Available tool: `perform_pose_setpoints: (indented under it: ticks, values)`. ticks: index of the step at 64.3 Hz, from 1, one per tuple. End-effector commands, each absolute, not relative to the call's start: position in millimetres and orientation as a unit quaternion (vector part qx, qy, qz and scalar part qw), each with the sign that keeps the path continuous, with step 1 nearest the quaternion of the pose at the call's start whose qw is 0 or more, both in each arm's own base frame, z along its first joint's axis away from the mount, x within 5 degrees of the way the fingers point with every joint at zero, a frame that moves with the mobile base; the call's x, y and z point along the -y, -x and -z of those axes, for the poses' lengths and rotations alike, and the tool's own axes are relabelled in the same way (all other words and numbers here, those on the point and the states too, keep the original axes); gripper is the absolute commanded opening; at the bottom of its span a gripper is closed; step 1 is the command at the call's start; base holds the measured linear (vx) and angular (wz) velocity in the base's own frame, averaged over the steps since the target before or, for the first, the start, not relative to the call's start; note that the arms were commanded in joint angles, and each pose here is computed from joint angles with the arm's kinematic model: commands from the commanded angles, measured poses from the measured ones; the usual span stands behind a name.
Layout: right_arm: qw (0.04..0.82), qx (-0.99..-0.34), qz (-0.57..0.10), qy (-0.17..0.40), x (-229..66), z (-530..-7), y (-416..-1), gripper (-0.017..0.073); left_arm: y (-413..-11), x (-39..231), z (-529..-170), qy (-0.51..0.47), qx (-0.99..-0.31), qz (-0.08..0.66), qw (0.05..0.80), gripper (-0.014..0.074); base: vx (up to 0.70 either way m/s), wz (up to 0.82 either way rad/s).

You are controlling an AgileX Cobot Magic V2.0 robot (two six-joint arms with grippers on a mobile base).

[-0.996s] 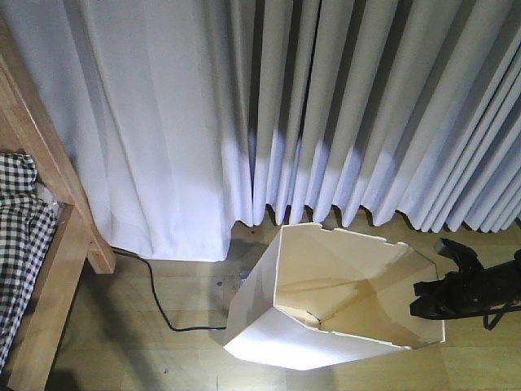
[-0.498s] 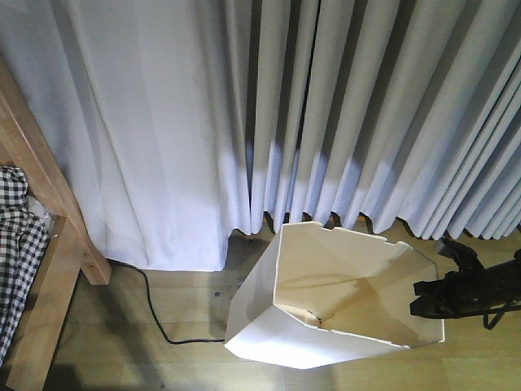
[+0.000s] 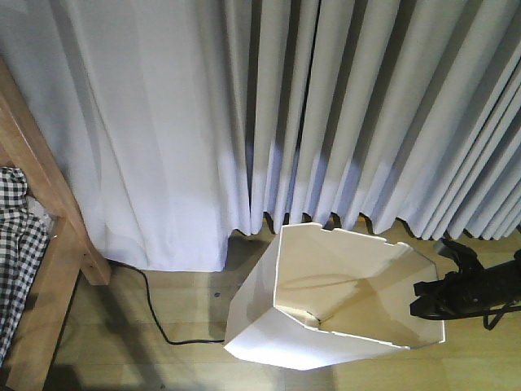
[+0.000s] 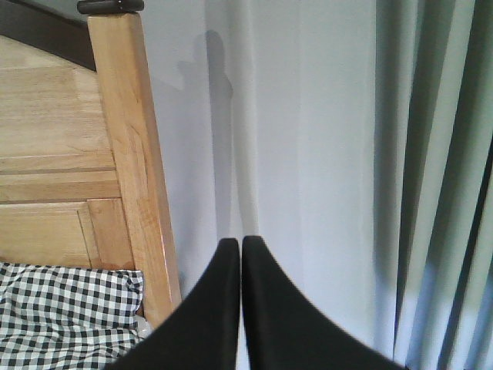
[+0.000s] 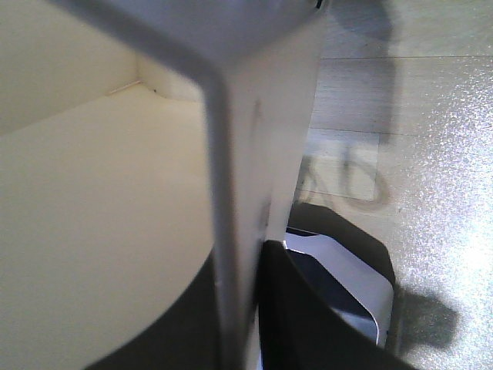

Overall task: Move trash bin to bedside with robot
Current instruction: 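Approach the curtain near the bed head with the bin held, then lower the bin onto the floor beside the bed with the right gripper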

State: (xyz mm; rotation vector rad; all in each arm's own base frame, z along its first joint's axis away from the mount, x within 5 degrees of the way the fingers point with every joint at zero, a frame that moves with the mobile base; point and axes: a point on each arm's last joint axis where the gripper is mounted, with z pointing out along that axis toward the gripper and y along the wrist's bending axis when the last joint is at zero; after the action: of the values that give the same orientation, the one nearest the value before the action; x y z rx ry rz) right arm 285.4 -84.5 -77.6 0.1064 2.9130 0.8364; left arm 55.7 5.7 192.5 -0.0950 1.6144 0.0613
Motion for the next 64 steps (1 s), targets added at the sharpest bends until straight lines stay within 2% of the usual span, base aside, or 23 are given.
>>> perform_pose_setpoints:
  ticks: [1,23,29,41,57,64]
  values:
    - [0.096,-0.92,-0.379,-0.025,73.1,41.6,-299.7,-0.0004,-54.2,-5.2,-207.6,0.041,-0.686,-0.025,0.726,-0.0006,0.0,0.0]
    - [0.098,-0.916,-0.387,-0.026,71.8,40.5,-300.1,-0.0004,-54.2,-5.2,-207.6,0.041,-0.686,-0.025,0.726,-0.0006,0.0,-0.02]
    - [0.099,-0.916,-0.385,-0.048,72.4,41.3,-301.7,-0.0004,-54.2,-5.2,-207.6,0.041,-0.686,-0.025,0.726,-0.0006,0.01,-0.02]
    - [0.088,-0.947,-0.308,-0.028,78.7,55.4,-313.9,-0.0004,-54.2,-5.2,-207.6,0.041,-0.686,-0.025,0.726,-0.0006,0.0,-0.01]
    - [0.048,-0.968,-0.245,0.036,55.5,83.8,-337.5,-0.0004,-54.2,-5.2,-207.6,0.041,-0.686,-0.025,0.726,-0.0006,0.0,0.0]
    - [0.04,-0.972,-0.229,0.019,52.3,99.9,-348.0,-0.0004,-54.2,-5.2,-207.6,0.041,-0.686,-0.025,0.726,-0.0006,0.0,0.0]
